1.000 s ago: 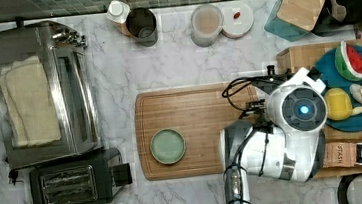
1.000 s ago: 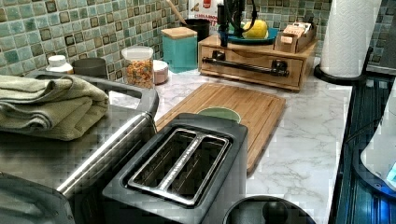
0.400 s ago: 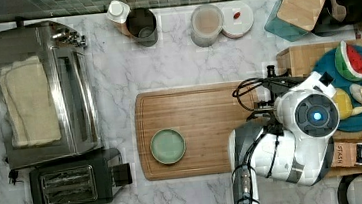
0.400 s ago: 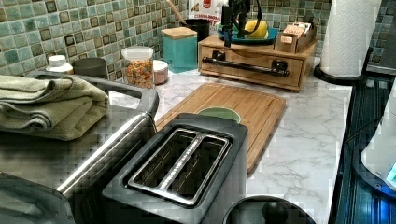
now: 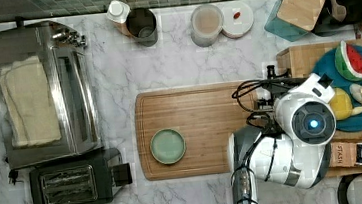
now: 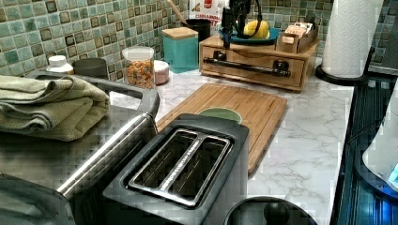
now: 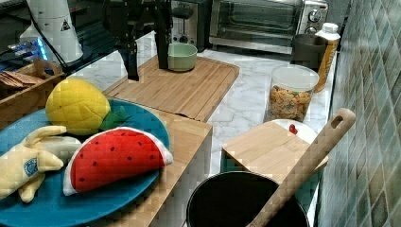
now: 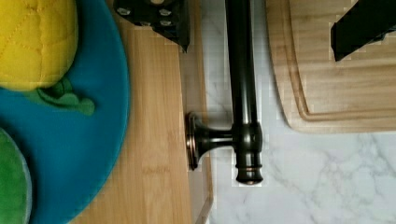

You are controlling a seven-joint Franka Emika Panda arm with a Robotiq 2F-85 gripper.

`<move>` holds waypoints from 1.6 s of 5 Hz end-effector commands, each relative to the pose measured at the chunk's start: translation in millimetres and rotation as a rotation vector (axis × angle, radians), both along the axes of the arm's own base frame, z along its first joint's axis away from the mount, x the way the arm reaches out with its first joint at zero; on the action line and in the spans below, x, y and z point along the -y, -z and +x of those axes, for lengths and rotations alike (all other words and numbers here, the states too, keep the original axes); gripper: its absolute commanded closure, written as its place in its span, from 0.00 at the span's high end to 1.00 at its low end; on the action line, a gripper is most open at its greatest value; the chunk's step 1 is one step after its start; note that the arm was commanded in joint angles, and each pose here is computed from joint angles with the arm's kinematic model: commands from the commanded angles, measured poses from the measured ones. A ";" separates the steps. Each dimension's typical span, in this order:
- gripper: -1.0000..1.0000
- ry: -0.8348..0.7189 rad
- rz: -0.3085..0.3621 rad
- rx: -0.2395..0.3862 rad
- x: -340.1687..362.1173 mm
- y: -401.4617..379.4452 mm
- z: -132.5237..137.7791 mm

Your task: Open the drawer.

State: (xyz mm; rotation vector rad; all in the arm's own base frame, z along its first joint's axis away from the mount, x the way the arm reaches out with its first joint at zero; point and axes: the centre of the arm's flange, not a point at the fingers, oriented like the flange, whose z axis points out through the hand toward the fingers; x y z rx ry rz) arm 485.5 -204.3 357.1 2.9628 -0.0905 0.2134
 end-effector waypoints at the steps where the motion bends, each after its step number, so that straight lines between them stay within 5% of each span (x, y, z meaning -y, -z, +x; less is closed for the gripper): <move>1: 1.00 0.025 0.055 -0.033 -17.1 42.0 -21.1; 4: 1.00 0.037 -0.019 -0.008 5.8 94.0 -28.9; 6: 1.00 0.060 0.021 -0.107 1.2 114.3 -24.7; 8: 1.00 0.011 0.118 -0.138 -33.9 112.7 -3.8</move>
